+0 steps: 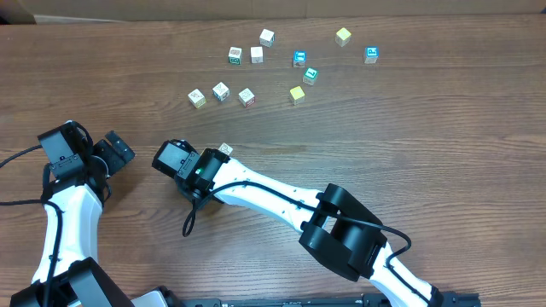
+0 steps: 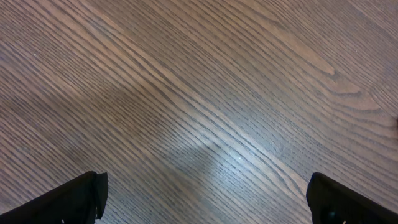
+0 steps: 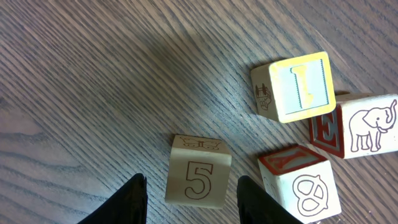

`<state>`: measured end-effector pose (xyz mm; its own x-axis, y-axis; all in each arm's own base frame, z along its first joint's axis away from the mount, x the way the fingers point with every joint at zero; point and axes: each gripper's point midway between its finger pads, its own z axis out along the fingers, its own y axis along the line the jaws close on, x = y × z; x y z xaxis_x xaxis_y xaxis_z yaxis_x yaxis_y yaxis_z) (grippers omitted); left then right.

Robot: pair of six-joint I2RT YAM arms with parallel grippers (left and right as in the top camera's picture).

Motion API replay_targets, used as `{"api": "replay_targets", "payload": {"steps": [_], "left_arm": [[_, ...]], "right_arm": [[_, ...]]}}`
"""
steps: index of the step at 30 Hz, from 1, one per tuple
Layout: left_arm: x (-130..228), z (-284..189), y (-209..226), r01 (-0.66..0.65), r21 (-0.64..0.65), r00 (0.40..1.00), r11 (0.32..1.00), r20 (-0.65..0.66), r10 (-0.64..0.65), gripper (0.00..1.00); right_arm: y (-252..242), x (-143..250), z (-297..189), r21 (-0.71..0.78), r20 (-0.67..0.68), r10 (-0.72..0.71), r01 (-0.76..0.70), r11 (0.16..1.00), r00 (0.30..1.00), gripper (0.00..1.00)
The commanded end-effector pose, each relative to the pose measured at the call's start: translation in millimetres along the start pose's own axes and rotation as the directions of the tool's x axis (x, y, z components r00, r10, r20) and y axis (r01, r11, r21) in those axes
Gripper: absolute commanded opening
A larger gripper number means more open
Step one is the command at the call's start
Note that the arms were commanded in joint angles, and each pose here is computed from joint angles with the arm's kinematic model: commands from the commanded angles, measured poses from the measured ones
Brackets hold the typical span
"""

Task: Form a circle
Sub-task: 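Open the right gripper and hold it above the placed 5 block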

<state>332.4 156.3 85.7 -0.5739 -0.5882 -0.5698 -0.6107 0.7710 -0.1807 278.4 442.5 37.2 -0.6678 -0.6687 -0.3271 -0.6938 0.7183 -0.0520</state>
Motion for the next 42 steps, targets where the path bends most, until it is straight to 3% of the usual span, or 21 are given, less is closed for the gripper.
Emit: {"api": "replay_targets", "payload": {"steps": [1, 17, 21, 34, 42], "left_arm": [[-2.8, -3.7, -0.2, 0.012, 0.005, 1.000, 1.000, 0.013, -0.012, 0.99], [-2.8, -3.7, -0.2, 0.012, 0.005, 1.000, 1.000, 0.013, -0.012, 0.99], [-2.8, -3.7, -0.2, 0.012, 0.005, 1.000, 1.000, 0.013, -0.012, 1.00], [-2.8, -3.7, -0.2, 0.012, 0.005, 1.000, 1.000, 0.013, -0.012, 1.00], [-2.8, -3.7, -0.2, 0.012, 0.005, 1.000, 1.000, 0.013, -0.012, 1.00]], "right_arm": [[4.7, -4.0, -1.1, -0.010, 0.013, 0.020, -0.019, 1.000, 1.000, 0.43], [5.1, -5.7, -1.0, -0.012, 0.019, 0.084, -0.084, 0.996, 0.996, 0.37], [5.0, -5.9, -1.0, -0.012, 0.020, 0.085, -0.085, 0.996, 0.996, 0.44], [-1.8, 3.0, 12.9, 0.027, 0.021, 0.082, -0.083, 0.996, 0.996, 0.44], [-1.2, 0.5, 12.9, 0.024, 0.031, 0.071, -0.072, 0.997, 0.997, 0.33]]}}
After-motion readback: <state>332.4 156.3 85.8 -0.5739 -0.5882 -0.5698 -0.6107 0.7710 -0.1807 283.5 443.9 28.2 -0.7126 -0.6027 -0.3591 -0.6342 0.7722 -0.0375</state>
